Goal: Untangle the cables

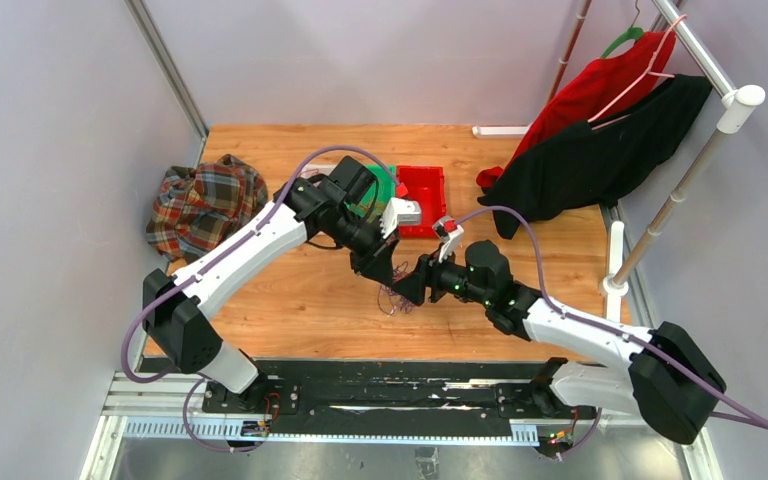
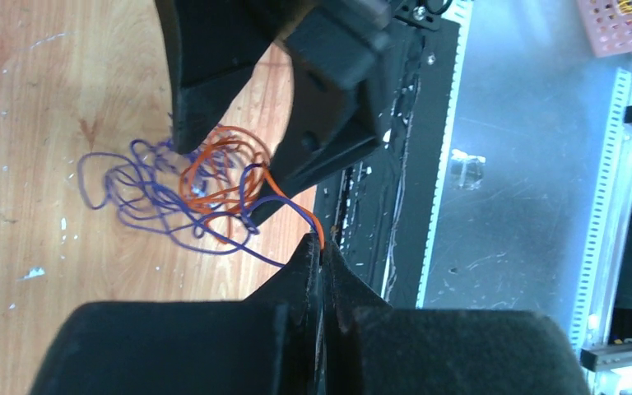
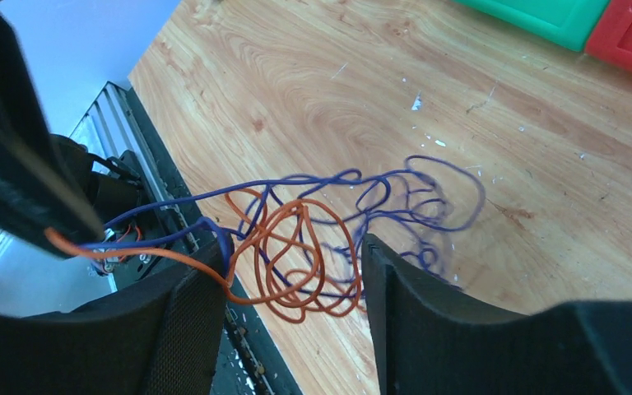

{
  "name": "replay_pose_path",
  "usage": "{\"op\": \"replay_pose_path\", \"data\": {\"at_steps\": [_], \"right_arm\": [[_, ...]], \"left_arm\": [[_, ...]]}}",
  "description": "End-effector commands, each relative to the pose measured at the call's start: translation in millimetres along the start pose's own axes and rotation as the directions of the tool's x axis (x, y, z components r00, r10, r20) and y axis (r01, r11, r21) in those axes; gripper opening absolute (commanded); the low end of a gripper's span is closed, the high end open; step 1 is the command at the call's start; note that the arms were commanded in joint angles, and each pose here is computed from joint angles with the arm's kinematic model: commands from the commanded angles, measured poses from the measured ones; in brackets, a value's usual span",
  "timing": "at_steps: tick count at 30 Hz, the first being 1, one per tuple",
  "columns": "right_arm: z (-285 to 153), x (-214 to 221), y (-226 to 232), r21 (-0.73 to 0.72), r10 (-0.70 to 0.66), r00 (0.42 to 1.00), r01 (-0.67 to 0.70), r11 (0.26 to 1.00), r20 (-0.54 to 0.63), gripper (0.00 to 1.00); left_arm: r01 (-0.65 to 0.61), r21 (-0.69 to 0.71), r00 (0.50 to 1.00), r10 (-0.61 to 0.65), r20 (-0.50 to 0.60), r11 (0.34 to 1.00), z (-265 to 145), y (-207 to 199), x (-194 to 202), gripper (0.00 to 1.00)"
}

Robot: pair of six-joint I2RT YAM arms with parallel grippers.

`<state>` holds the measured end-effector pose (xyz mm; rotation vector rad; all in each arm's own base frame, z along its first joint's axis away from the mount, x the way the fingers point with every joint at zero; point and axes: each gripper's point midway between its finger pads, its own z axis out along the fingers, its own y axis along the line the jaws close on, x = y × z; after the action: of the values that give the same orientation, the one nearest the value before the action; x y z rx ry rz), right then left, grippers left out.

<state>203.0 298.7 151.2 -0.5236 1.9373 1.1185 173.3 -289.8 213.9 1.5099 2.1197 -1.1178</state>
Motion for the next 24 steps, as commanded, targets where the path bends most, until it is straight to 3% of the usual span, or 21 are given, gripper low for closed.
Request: {"op": "replay_pose_path", "data": {"at_steps": [1, 6, 12, 19, 24], "right_arm": [[7.4, -28.6, -1.5, 0.022, -0.033, 0.997, 0.032, 0.999, 0.066, 0.56], [10.9, -25.4, -18.3, 0.103, -0.034, 0.998, 0.028, 0.994, 0.058, 0.41], [8.0, 16.0, -55.8, 0.221, -0.012, 1.000, 0.014, 0.975, -0.009, 0.36], [-1.5, 62.0, -88.4, 0.316, 0.040, 0.996, -0.014, 0.949, -0.075, 0.33], [-8.4, 82.8, -104.1, 0.370, 0.063, 0.993, -0.021, 0.929, -0.103, 0.32]], "left_arm": [[-0.007, 0.103, 0.997, -0.001, 0.076, 0.995, -9.8, -24.3, -19.1, 0.01], [-0.017, 0.132, 0.994, 0.002, 0.113, 0.991, -17.4, -31.5, -27.6, 0.01], [-0.059, 0.111, 0.984, 0.039, 0.176, 0.992, -40.1, -36.8, -47.6, 0.01], [-0.130, -0.058, 0.967, 0.140, 0.215, 0.990, -73.1, -22.6, -63.9, 0.01], [-0.198, -0.238, 0.946, 0.249, 0.208, 0.951, -99.3, -10.2, -74.3, 0.01]]}}
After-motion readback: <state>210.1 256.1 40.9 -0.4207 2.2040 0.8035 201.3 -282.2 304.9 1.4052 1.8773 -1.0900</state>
